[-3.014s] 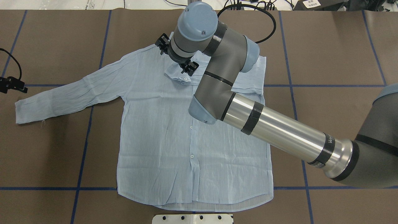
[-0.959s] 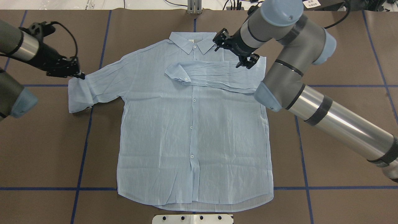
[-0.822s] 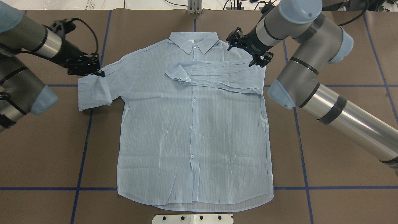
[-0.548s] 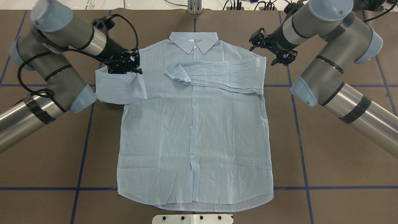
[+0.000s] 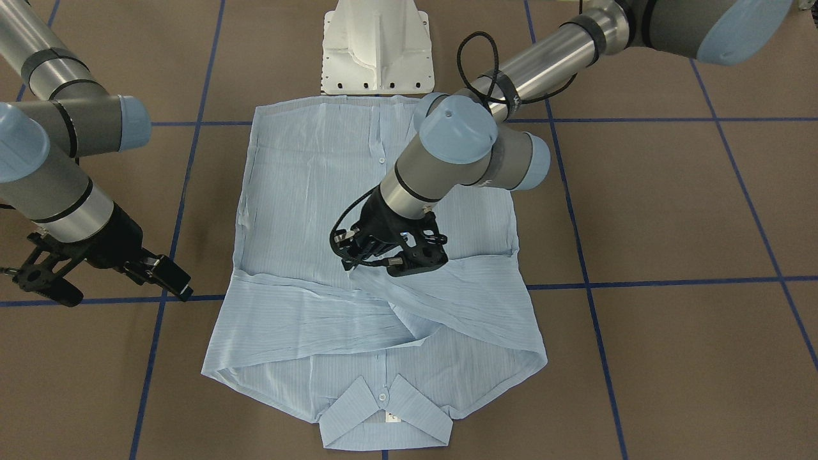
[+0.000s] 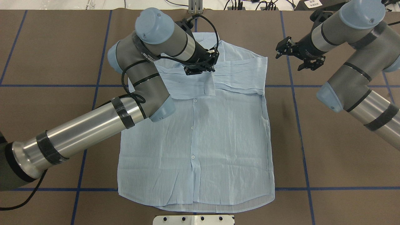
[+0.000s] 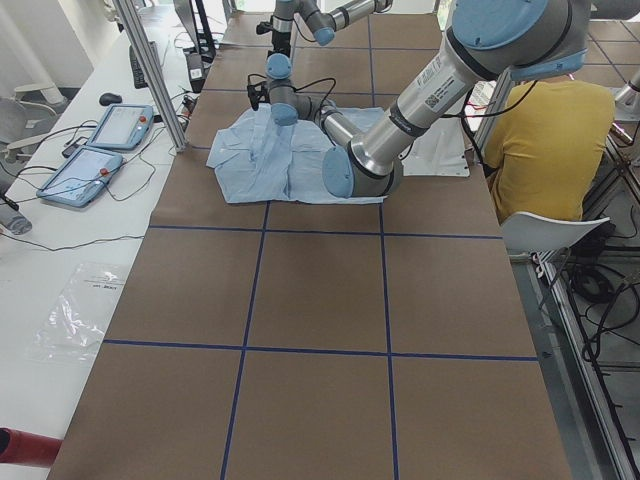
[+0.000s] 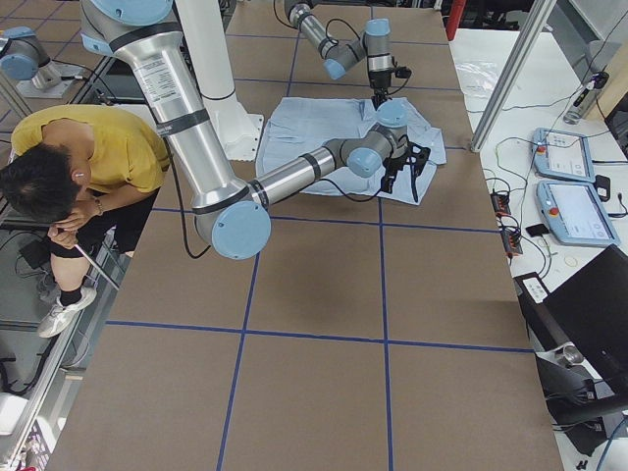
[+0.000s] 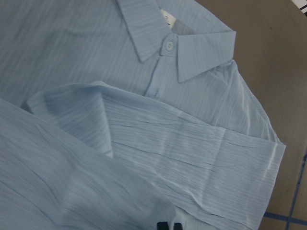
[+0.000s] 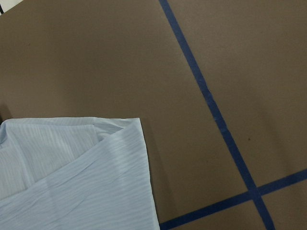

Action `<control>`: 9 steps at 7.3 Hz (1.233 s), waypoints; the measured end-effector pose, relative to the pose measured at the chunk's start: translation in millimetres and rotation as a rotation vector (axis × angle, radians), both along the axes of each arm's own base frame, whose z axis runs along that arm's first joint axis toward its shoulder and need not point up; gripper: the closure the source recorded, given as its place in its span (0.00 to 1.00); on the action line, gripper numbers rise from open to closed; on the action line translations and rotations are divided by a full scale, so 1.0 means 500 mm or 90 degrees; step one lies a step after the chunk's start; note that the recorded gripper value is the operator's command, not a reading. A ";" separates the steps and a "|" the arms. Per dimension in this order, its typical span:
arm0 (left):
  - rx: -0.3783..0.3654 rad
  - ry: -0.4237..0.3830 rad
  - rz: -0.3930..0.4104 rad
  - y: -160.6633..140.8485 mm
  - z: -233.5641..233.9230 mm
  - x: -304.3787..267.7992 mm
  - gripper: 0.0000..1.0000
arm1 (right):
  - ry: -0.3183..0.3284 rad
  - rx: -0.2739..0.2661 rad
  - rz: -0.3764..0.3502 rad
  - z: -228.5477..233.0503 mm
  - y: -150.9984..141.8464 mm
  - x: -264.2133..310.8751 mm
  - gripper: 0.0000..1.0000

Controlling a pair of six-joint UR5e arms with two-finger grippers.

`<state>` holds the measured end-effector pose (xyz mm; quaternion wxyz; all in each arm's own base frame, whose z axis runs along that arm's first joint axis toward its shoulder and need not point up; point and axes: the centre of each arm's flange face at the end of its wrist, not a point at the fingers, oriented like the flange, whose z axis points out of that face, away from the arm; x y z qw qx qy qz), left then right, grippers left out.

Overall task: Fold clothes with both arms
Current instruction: 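Fold the other sleeve with the left gripper across toward the collar, then release the sleeve with the left gripper while the right gripper moves to the hem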

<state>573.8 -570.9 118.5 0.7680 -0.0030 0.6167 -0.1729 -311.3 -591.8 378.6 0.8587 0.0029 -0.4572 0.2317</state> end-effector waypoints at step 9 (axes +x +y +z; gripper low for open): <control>0.066 0.057 0.000 0.142 0.124 -0.208 0.01 | 0.015 -0.124 -0.009 -0.127 0.559 -0.298 0.02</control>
